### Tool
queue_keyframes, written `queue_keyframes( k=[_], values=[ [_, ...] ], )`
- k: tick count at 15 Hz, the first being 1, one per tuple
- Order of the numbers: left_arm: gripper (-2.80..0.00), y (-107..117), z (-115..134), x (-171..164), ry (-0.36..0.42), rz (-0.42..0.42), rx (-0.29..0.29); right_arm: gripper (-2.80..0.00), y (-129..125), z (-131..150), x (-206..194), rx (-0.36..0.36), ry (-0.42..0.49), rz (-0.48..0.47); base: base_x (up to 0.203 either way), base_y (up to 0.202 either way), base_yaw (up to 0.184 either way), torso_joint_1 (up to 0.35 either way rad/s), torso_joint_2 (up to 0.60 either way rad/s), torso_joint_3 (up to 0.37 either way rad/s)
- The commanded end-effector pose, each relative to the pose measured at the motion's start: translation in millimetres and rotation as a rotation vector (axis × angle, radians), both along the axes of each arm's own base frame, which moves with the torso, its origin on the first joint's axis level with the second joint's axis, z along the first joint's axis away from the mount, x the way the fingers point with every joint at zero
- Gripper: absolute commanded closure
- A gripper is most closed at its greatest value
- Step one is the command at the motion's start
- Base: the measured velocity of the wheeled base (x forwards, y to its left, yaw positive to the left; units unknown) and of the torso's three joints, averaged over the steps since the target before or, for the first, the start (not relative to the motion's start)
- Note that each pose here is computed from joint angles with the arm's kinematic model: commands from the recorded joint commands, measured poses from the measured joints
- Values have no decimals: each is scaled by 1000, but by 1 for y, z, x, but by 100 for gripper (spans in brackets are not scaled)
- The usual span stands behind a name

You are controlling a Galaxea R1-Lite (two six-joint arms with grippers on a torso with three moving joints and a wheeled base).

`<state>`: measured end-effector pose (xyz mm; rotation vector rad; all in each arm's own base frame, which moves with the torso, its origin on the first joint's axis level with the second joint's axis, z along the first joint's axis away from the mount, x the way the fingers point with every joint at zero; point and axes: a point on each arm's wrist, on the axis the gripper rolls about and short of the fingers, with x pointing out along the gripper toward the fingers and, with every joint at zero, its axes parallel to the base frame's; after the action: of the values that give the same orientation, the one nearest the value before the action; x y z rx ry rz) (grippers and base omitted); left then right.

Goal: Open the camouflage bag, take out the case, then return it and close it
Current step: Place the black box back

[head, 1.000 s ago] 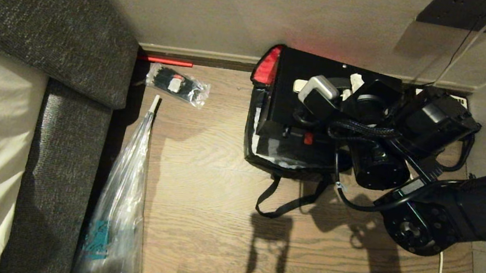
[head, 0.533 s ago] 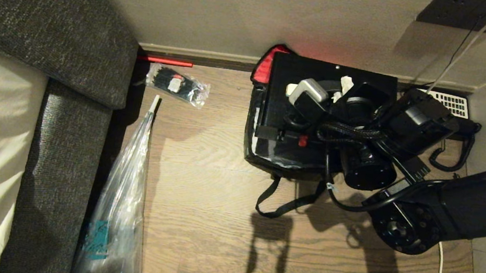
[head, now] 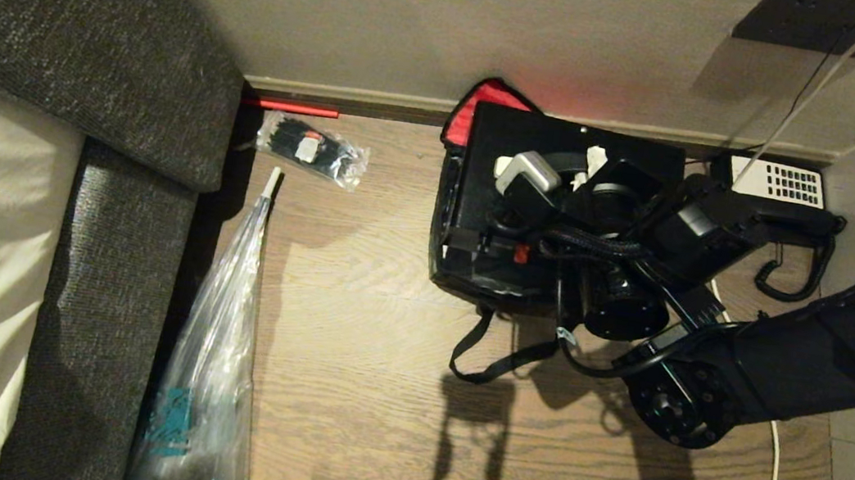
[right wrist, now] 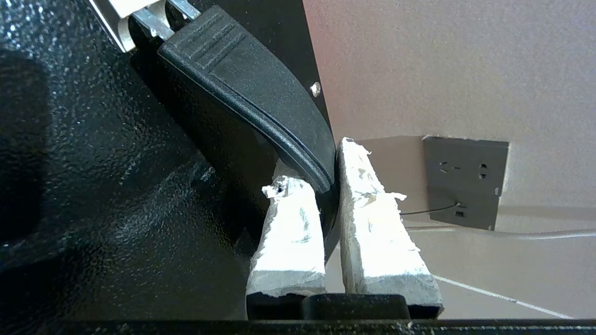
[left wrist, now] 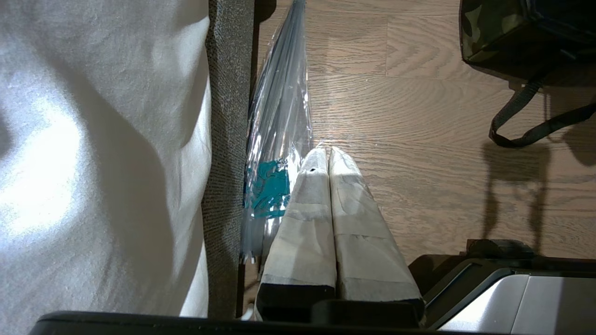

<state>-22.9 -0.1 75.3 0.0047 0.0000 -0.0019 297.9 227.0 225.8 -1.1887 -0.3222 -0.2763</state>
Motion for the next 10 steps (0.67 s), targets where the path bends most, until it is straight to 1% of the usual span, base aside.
queue_keyframes(
  k=[1,6,10],
  values=[
    [0,0,-1,0,4,0,0,0,3,-8,4,-15,11,-7,0,0,0,0,0,0],
    [0,0,0,0,3,0,0,0,-5,-4,6,-10,-3,-27,0,0,0,0,0,0],
    [0,0,0,0,3,0,0,0,-7,-11,11,-16,11,-37,0,0,0,0,0,0]
  ],
)
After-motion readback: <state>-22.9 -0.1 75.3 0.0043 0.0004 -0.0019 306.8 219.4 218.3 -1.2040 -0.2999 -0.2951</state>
